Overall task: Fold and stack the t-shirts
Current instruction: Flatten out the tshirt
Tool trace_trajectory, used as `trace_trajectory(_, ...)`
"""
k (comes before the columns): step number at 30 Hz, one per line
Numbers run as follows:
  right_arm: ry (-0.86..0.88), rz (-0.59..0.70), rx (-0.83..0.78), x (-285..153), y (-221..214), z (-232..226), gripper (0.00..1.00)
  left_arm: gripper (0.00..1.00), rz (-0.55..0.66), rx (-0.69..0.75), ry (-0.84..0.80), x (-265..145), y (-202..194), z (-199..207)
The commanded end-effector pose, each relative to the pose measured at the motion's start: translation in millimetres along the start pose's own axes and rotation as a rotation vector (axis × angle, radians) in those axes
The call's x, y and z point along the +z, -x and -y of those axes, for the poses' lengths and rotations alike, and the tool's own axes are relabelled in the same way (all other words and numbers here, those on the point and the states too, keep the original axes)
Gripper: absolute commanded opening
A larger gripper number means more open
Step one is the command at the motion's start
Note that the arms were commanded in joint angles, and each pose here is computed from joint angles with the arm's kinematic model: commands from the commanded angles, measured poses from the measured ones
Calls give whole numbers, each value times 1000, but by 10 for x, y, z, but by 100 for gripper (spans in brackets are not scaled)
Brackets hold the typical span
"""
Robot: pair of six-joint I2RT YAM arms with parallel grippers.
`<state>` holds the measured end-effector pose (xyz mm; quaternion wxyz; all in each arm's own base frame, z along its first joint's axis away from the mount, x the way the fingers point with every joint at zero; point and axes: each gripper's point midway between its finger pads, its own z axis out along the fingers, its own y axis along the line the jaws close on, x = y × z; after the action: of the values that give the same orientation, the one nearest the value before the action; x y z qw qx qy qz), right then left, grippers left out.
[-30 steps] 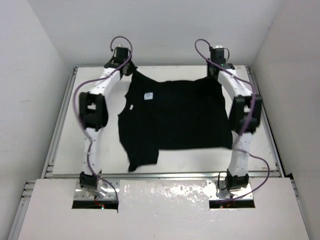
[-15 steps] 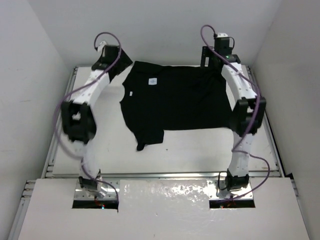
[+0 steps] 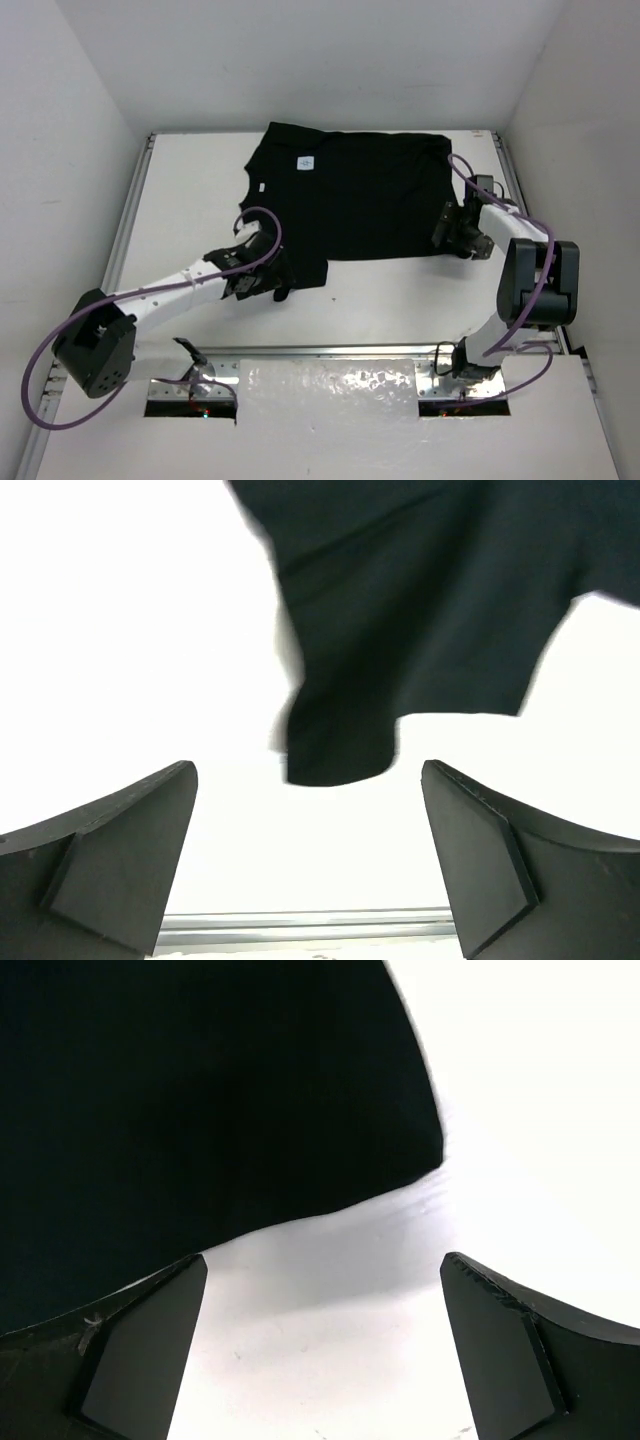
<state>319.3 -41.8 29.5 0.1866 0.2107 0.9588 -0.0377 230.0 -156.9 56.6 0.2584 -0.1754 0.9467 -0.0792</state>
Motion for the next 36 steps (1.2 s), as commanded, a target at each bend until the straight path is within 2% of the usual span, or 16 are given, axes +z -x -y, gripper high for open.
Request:
trace_trajectory(1,110,142,28,-102,321,-247,99,93,46,-39,-73,-3,58,125)
trace_trajectory(8,41,177,34,64,389,-116,98,89,11,11,-60,365,-111,124)
trace_trajectory(11,31,133,39,183,363,-92,96,68,-21,20,-66,491,-232,115)
trace_trajectory(12,18,115,35,216,337,-80,93,49,-26,20,-62,516,-249,99)
trace_trajectory(14,10,100,40,302,281,-69,89,33,-31,25,-40,576,-280,54)
trace_trajectory(15,14,114,46,340,300,-75,82,8,-17,27,-28,586,-253,38)
trace_trajectory(16,13,101,41,406,279,-81,77,0,-9,24,-17,583,-223,29)
trace_trajectory(18,15,74,32,448,307,-105,57,0,28,0,13,549,-128,-2)
trace_trajectory(21,42,74,19,465,283,-142,46,0,134,-96,43,304,142,-91)
trace_trajectory(24,75,84,2,360,276,-191,25,0,300,-231,20,-215,570,-255)
trace_trajectory(25,83,88,-8,321,266,-217,0,0,346,-275,31,-318,711,-345)
trace_trajectory(27,80,100,-40,198,209,-279,1,0,451,-347,12,-651,1002,-444)
trace_trajectory(28,83,97,-48,157,183,-299,33,0,485,-377,21,-728,1131,-527)
trace_trajectory(29,77,91,-57,118,143,-319,52,0,500,-374,16,-797,1194,-549)
trace_trajectory(31,16,85,-42,36,71,-195,77,0,521,-391,6,-925,1317,-556)
trace_trajectory(36,14,63,-33,-70,-78,-132,83,0,484,-371,13,-829,1266,-524)
